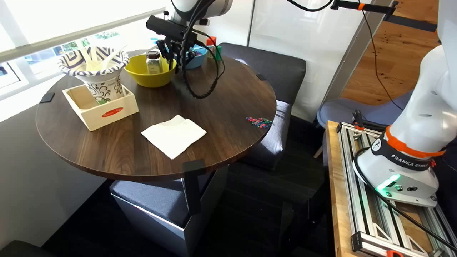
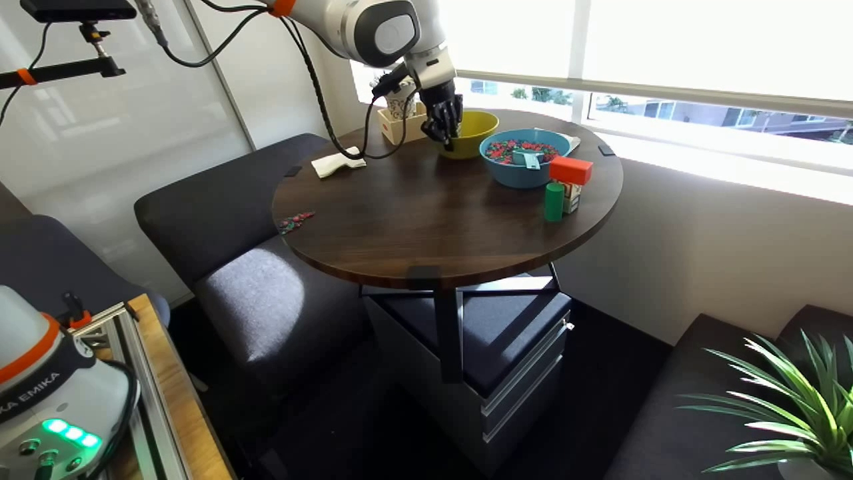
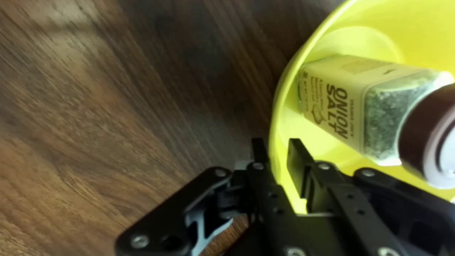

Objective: Pick up the yellow bowl and put it a bit forward on the table

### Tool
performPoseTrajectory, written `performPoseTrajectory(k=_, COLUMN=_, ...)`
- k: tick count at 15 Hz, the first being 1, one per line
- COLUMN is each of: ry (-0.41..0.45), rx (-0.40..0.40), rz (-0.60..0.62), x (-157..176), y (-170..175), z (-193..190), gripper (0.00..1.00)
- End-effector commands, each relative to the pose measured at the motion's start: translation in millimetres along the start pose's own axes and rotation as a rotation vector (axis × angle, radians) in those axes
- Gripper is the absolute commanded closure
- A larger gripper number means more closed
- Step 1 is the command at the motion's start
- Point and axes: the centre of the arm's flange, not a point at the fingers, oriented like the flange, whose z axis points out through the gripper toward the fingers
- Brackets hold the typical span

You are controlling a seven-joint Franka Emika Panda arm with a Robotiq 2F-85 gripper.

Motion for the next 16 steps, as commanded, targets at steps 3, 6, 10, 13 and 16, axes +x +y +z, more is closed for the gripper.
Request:
performPoseTrajectory(k=3, ry=0.021, rx=0.014, rz=0.04, x=-2, y=0, z=11, gripper=0.97)
performPoseTrajectory(k=6, ry=0.026, rx=0.051, rz=0.036, x=-1, y=0, z=-1, gripper=0.99)
performPoseTrajectory(k=10, ry=0.045, rx=0.126, rz=0.024, x=-3, y=0, z=-25, gripper=0.99)
performPoseTrajectory(k=13, ry=0.053, rx=0.185, rz=0.035, x=-3, y=4, z=-35, gripper=0.99)
performPoseTrajectory(k=16, ry=0.056, rx=0.244, rz=0.031, x=-6, y=16, z=-54, gripper=0.99)
